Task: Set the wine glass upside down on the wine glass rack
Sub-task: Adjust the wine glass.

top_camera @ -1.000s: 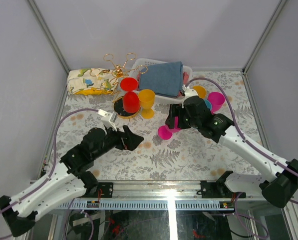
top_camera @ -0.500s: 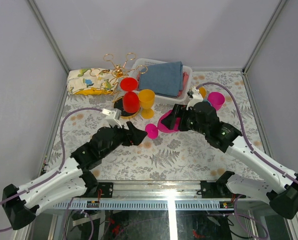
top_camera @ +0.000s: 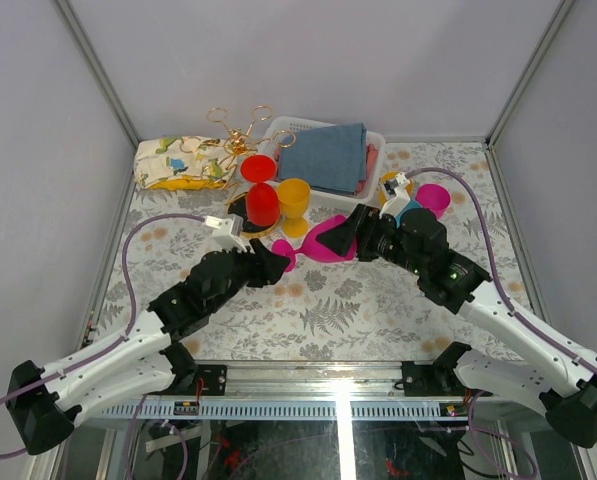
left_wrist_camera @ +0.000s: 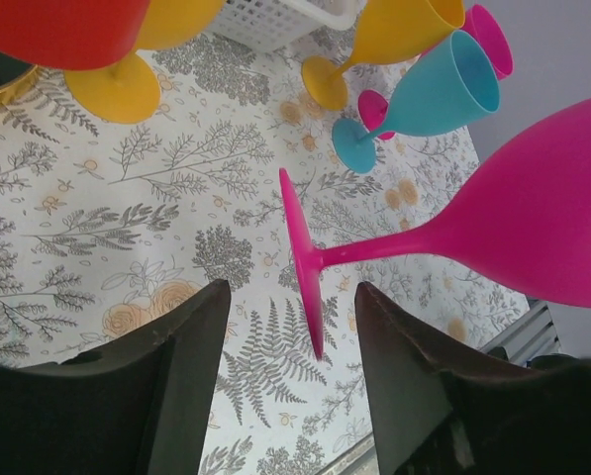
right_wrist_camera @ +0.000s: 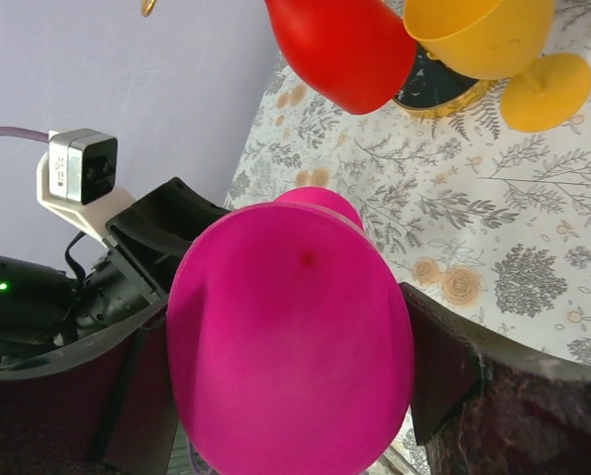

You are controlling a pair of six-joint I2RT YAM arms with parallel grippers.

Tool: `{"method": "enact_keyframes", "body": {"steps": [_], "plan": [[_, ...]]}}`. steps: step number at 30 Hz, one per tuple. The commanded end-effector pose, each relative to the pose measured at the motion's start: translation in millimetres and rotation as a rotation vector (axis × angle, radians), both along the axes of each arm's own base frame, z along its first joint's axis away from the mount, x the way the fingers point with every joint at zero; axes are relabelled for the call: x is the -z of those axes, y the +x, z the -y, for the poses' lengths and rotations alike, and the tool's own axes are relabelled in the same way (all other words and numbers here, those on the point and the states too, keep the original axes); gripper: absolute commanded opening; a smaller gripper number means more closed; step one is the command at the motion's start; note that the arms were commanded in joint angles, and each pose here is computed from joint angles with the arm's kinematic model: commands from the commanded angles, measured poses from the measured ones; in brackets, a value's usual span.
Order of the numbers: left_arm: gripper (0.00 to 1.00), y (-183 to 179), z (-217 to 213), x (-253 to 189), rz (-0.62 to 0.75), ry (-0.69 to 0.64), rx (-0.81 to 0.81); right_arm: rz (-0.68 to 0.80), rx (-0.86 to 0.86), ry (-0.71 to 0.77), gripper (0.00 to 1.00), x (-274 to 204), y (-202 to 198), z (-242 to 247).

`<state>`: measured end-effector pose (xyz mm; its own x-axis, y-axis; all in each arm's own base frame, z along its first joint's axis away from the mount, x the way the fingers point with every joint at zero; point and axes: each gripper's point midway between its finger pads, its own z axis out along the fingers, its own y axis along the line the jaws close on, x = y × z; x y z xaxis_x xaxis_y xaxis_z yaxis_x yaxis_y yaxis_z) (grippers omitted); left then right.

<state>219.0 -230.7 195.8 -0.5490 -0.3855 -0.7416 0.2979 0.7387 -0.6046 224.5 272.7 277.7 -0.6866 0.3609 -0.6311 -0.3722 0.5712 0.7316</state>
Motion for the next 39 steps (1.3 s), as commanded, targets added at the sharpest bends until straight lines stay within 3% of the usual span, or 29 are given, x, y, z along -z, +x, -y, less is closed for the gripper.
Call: {"method": "enact_keyframes", "body": {"steps": [1,7,13,18,24,30,39], "plan": [[0.48,14,5,-39,0.097,-0.088,-0.039,0.059,-0.035,0.119,0.72,-31,-7,-8],[0.25,17,8,-43,0.104,-0.084,-0.036,0.061,-0.036,0.121,0.74,-29,-9,-6],[0.00,18,2,-45,0.117,-0.057,-0.058,0.076,-0.046,0.107,0.85,-25,-9,-6],[0.00,19,1,-48,0.134,-0.029,-0.055,0.094,-0.062,0.097,1.00,-25,-10,-7],[0.00,23,-11,-50,0.160,0.058,-0.079,0.157,-0.021,0.055,0.99,-24,-11,9],[0.00,21,-23,-59,0.189,0.150,-0.074,0.213,0.075,-0.079,0.99,-23,-6,38],[0.00,8,-19,-74,0.224,0.296,0.073,0.311,0.196,-0.252,0.99,-33,4,77]]}}
